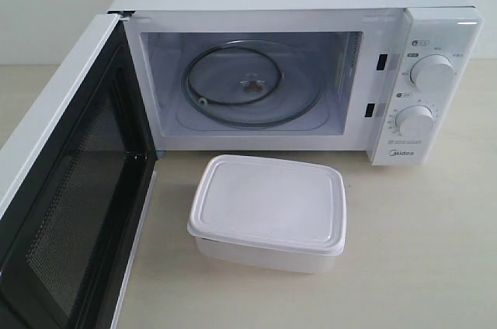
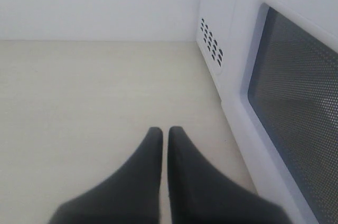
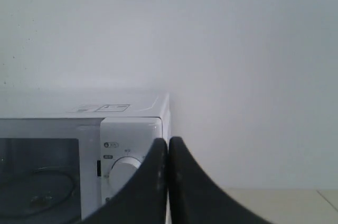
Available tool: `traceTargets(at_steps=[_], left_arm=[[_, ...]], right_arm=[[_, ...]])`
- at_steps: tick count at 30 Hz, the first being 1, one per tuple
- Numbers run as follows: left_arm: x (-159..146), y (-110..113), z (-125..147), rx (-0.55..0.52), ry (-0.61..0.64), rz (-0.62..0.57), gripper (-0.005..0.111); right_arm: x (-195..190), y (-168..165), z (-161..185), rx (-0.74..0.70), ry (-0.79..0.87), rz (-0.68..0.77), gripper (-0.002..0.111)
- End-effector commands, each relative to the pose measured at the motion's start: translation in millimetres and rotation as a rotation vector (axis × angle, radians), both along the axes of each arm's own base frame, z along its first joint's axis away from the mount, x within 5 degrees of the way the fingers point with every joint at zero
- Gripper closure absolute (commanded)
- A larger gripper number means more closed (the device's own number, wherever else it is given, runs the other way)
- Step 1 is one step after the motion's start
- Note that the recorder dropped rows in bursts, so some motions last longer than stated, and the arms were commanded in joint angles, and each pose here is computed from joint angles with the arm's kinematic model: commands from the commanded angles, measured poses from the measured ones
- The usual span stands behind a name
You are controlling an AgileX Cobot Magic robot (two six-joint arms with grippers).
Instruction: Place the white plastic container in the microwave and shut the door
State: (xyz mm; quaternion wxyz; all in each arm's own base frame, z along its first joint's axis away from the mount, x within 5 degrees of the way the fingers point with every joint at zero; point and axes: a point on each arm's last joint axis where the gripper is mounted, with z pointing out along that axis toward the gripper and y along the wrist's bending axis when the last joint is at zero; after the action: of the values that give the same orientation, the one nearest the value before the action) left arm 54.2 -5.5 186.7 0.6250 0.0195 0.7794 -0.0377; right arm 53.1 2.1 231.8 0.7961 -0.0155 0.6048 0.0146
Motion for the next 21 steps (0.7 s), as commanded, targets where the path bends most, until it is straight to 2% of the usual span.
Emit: traceTargets(at_steps=[1, 5, 9, 21], left_arm=[[0, 0, -1, 0.001, 0.001, 0.003, 0.102], [0, 0, -1, 0.001, 0.001, 0.003, 0.102], [0, 0, -1, 0.001, 0.001, 0.003, 0.102], [0, 0, -1, 0.001, 0.001, 0.003, 0.102]], right_arm=[[-1, 0, 25, -0.087, -0.053, -0.034, 0.109], [20, 0, 43, -0.147, -0.014, -0.052, 0.109], [39, 1, 42, -0.143, 0.057, -0.046, 0.109], [40, 1, 42, -0.083, 0.062, -0.031, 0.109]])
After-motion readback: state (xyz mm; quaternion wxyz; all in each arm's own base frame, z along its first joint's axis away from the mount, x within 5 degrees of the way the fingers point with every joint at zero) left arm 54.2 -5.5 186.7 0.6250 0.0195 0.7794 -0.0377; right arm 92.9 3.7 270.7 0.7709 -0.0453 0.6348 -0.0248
